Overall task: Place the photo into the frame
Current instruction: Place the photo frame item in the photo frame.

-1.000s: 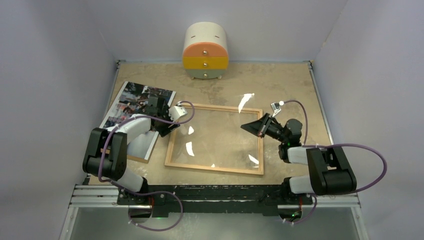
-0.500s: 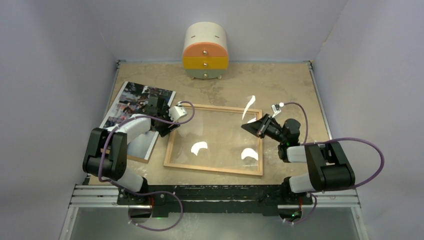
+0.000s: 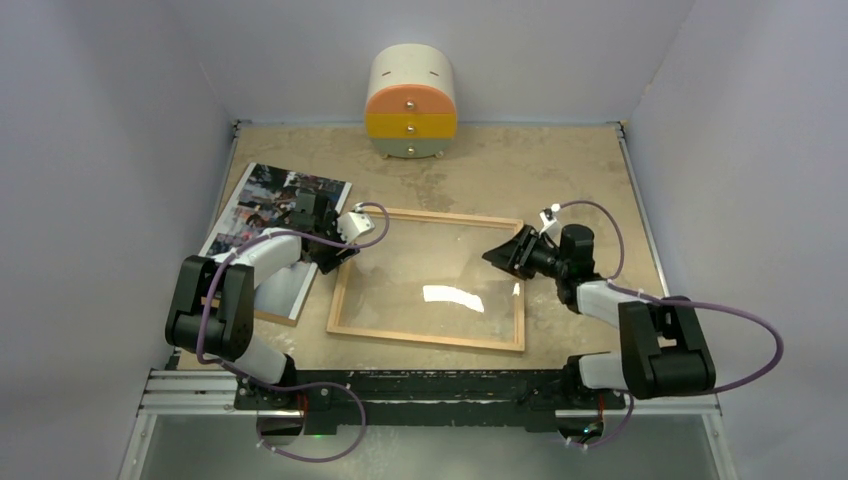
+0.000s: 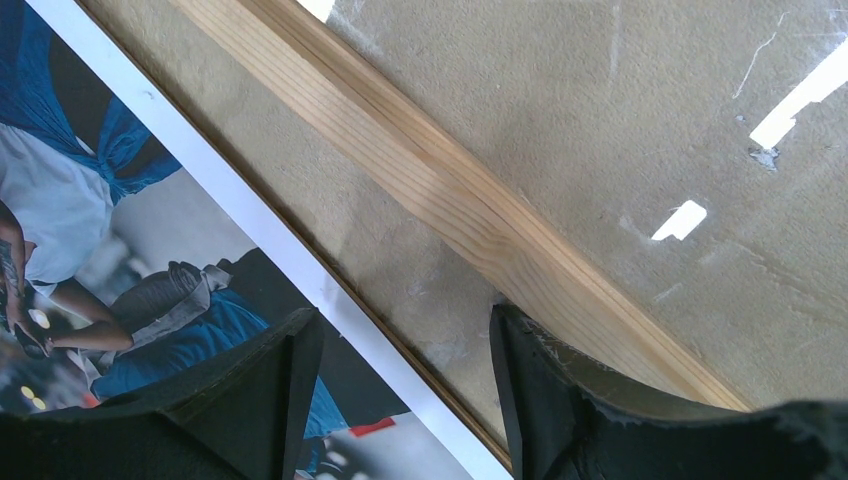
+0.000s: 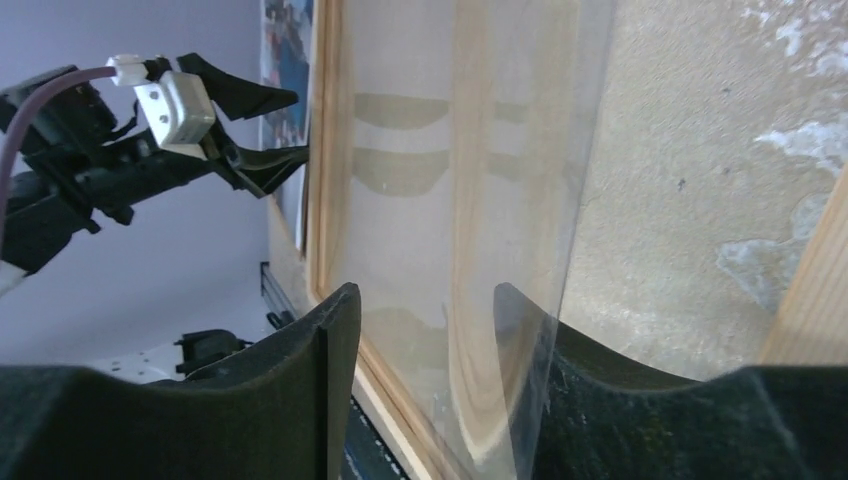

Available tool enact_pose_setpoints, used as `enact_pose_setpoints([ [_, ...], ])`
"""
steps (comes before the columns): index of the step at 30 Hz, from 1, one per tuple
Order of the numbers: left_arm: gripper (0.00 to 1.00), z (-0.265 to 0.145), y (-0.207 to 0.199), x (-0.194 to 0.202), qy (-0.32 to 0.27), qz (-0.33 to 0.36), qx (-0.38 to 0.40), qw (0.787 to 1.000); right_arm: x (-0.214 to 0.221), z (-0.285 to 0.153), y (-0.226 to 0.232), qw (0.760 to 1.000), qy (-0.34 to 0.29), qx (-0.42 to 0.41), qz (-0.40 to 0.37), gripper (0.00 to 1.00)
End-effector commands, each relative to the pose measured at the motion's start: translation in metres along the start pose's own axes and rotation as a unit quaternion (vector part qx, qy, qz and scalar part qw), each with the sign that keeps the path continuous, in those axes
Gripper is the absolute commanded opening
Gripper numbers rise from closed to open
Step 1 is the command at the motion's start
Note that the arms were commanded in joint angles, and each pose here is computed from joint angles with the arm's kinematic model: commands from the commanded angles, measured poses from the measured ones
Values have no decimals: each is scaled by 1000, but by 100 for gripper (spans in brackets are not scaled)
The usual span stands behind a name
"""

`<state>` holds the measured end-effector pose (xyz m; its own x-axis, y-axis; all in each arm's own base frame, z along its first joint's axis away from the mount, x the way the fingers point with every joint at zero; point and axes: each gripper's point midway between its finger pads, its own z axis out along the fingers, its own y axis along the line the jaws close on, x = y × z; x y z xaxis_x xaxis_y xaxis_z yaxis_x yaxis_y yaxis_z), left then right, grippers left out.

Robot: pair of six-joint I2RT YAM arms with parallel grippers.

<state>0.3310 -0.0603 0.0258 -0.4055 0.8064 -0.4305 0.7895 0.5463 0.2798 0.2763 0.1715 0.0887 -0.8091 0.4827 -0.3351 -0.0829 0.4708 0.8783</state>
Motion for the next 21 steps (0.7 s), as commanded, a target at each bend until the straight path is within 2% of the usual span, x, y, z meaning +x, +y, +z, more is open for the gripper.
enact_pose_setpoints([
  [1, 64, 3, -17, 14, 13, 2, 31, 999, -8, -3, -13, 997, 4, 62, -42, 56],
  [8, 64, 3, -18, 15, 13, 0, 31, 999, -20, -13, -26, 988, 0, 137, -72, 57],
  [13, 65, 4, -18, 15, 14, -1, 31, 999, -22, -17, -30, 985, -5, 156, -78, 56],
  [17, 64, 4, -18, 15, 14, -3, 33, 999, -19, -16, -20, 988, 3, 134, -75, 45],
  [21, 63, 4, -19, 16, 14, -3, 33, 999, -2, -12, 3, 996, 43, 61, -39, 34],
])
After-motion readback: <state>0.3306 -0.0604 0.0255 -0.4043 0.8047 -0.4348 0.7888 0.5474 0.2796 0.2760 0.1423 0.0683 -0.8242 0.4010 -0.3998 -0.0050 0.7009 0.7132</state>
